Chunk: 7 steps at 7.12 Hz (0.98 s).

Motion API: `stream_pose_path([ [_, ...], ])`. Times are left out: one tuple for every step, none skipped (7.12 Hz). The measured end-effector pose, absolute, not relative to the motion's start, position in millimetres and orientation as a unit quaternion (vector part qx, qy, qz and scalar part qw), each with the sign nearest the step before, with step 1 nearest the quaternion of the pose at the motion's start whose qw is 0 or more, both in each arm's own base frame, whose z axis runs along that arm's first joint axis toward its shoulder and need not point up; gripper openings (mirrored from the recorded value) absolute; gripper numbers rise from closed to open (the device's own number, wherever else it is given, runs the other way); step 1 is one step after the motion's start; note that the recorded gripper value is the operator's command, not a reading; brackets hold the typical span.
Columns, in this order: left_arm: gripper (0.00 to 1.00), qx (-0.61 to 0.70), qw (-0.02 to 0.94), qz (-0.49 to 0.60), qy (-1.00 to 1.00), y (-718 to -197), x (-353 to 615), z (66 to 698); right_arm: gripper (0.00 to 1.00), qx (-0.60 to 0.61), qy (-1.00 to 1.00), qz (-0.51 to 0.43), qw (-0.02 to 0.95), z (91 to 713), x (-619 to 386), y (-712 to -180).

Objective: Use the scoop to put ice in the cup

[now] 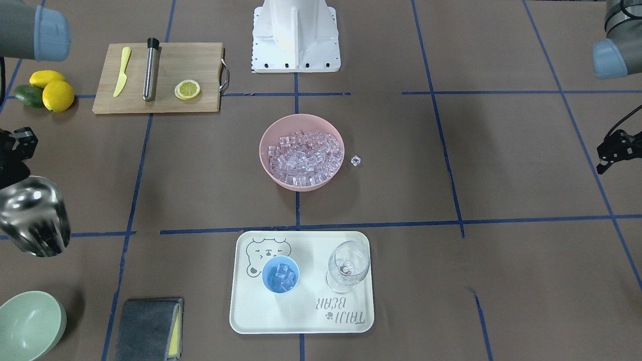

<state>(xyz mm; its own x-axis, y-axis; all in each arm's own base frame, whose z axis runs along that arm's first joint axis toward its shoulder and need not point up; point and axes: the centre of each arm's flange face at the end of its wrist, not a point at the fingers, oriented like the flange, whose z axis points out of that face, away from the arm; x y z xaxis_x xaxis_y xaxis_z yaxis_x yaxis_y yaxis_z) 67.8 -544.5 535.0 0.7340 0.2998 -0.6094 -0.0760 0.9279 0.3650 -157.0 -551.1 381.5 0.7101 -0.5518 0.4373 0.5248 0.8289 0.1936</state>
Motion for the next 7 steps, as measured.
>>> stream_pose_path([
  [1.0, 0.16, 0.918, 0.098, 0.349, -542, 58, 533, 0.0, 0.025, -0.245, -0.265, 0.932, 391, -147, -541],
  [1.0, 0.156, 0.92, 0.097, 0.345, -541, 47, 537, 0.0, 0.0, -0.245, -0.216, 0.945, 410, -144, -538],
  [1.0, 0.135, 0.926, 0.091, 0.341, -541, 41, 543, 0.0, -0.04, -0.25, -0.151, 0.956, 432, -147, -539],
  [1.0, 0.117, 0.93, 0.086, 0.337, -539, 37, 548, 0.0, -0.076, -0.263, -0.096, 0.957, 455, -148, -535],
  [1.0, 0.106, 0.932, 0.091, 0.333, -538, 30, 554, 0.0, -0.089, -0.285, -0.075, 0.951, 478, -148, -524],
  [1.0, 0.095, 0.934, 0.098, 0.331, -536, 14, 562, 0.0, -0.08, -0.307, -0.068, 0.946, 498, -144, -510],
  [1.0, 0.084, 0.933, 0.103, 0.335, -531, -6, 571, 0.0, -0.073, -0.324, -0.054, 0.942, 506, -141, -501],
])
